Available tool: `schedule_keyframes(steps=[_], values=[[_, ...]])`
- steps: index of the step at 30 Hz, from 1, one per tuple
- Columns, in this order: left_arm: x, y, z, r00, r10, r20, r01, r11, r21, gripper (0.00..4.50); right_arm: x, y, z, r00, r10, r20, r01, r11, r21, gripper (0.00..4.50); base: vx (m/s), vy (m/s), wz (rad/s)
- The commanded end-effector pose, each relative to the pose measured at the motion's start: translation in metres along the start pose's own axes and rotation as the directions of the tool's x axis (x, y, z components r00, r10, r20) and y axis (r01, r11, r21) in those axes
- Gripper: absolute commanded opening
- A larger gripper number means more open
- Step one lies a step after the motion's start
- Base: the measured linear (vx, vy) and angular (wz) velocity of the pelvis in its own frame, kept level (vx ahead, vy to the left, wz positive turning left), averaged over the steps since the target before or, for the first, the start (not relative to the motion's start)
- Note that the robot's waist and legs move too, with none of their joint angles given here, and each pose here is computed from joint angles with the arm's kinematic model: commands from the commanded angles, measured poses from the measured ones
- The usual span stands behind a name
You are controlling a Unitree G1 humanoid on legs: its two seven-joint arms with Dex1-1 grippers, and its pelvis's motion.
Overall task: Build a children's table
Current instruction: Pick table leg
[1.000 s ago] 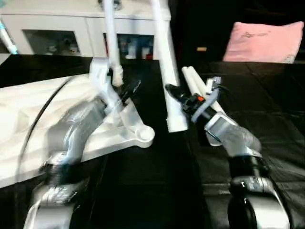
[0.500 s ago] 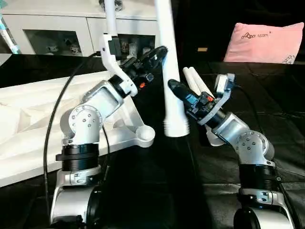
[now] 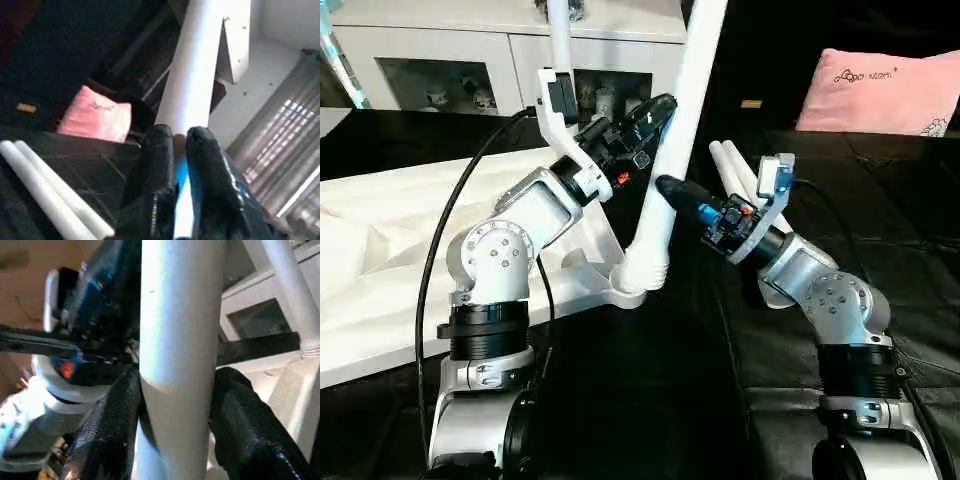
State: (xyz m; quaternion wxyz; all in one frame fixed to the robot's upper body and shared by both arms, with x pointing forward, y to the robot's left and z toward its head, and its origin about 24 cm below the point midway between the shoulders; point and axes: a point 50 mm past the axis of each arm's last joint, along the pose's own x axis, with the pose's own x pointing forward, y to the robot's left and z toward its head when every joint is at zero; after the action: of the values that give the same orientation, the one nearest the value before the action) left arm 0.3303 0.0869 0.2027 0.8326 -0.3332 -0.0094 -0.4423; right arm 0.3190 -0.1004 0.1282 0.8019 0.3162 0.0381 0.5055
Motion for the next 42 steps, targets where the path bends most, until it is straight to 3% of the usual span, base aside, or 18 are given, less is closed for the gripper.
schedule_keyframes(steps=[1, 3, 6, 8, 12, 15, 20, 23, 25, 29, 36, 42], values=[[0.003, -0.007, -0.002, 0.999, -0.033, -0.019, 0.033, 0.999, 0.0, 0.96, 0.006, 0.007, 0.006, 1.0, 0.018, -0.025, -0.02, 0.998, -0.067, 1.8, 0.0, 0.0, 0.0], [0.003, -0.006, -0.002, 0.999, -0.03, -0.029, 0.03, 0.999, 0.021, 1.35, 0.006, 0.007, 0.005, 0.999, 0.013, -0.043, -0.017, 0.996, -0.084, 1.79, 0.0, 0.0, 0.0], [0.002, -0.01, -0.005, 0.997, -0.062, -0.051, 0.064, 0.997, 0.042, 1.46, 0.006, 0.005, 0.003, 0.997, -0.014, -0.073, 0.006, 0.994, -0.109, 1.78, 0.0, 0.0, 0.0], [0.002, -0.013, -0.005, 0.995, -0.086, -0.051, 0.088, 0.996, 0.032, 1.79, 0.007, 0.005, 0.002, 0.996, -0.03, -0.085, 0.02, 0.992, -0.122, 1.78, 0.0, 0.0, 0.0], [0.002, -0.01, -0.007, 0.996, -0.049, -0.071, 0.054, 0.996, 0.068, 2.07, 0.009, 0.006, 0.003, 0.994, -0.04, -0.099, 0.025, 0.989, -0.148, 1.78, 0.0, 0.0, 0.0], [0.002, -0.004, -0.01, 0.995, 0.01, -0.1, 0.007, 0.987, 0.163, 2.27, 0.01, 0.007, 0.003, 0.992, -0.045, -0.12, 0.024, 0.984, -0.174, 1.78, 0.0, 0.0, 0.0], [0.005, 0.007, -0.009, 0.985, 0.153, -0.083, -0.109, 0.912, 0.396, 2.62, 0.012, 0.006, 0.002, 0.985, -0.077, -0.152, 0.041, 0.972, -0.229, 1.78, 0.0, 0.0, 0.0], [0.007, 0.01, -0.006, 0.978, 0.207, -0.034, -0.171, 0.882, 0.44, 2.74, 0.013, 0.007, 0.002, 0.982, -0.094, -0.161, 0.05, 0.965, -0.258, 1.78, 0.0, 0.0, 0.0], [0.008, 0.01, -0.006, 0.976, 0.215, -0.024, -0.184, 0.883, 0.432, 3.04, 0.013, 0.007, 0.002, 0.982, -0.099, -0.163, 0.053, 0.962, -0.267, 1.78, 0.0, 0.0, 0.0], [0.011, 0.012, -0.012, 0.965, 0.261, -0.009, -0.24, 0.901, 0.362, 3.19, 0.015, 0.006, 0.003, 0.979, -0.128, -0.162, 0.074, 0.951, -0.301, 1.78, 0.0, 0.0, 0.0], [0.014, 0.013, -0.013, 0.949, 0.31, 0.049, -0.313, 0.922, 0.229, 2.55, 0.016, 0.002, 0.004, 0.97, -0.189, -0.154, 0.126, 0.93, -0.345, 1.78, 0.0, 0.0, 0.0], [0.014, 0.013, -0.016, 0.939, 0.34, 0.047, -0.342, 0.916, 0.208, 2.06, 0.018, -0.002, 0.004, 0.964, -0.228, -0.141, 0.165, 0.92, -0.356, 1.78, 0.0, 0.0, 0.0]])
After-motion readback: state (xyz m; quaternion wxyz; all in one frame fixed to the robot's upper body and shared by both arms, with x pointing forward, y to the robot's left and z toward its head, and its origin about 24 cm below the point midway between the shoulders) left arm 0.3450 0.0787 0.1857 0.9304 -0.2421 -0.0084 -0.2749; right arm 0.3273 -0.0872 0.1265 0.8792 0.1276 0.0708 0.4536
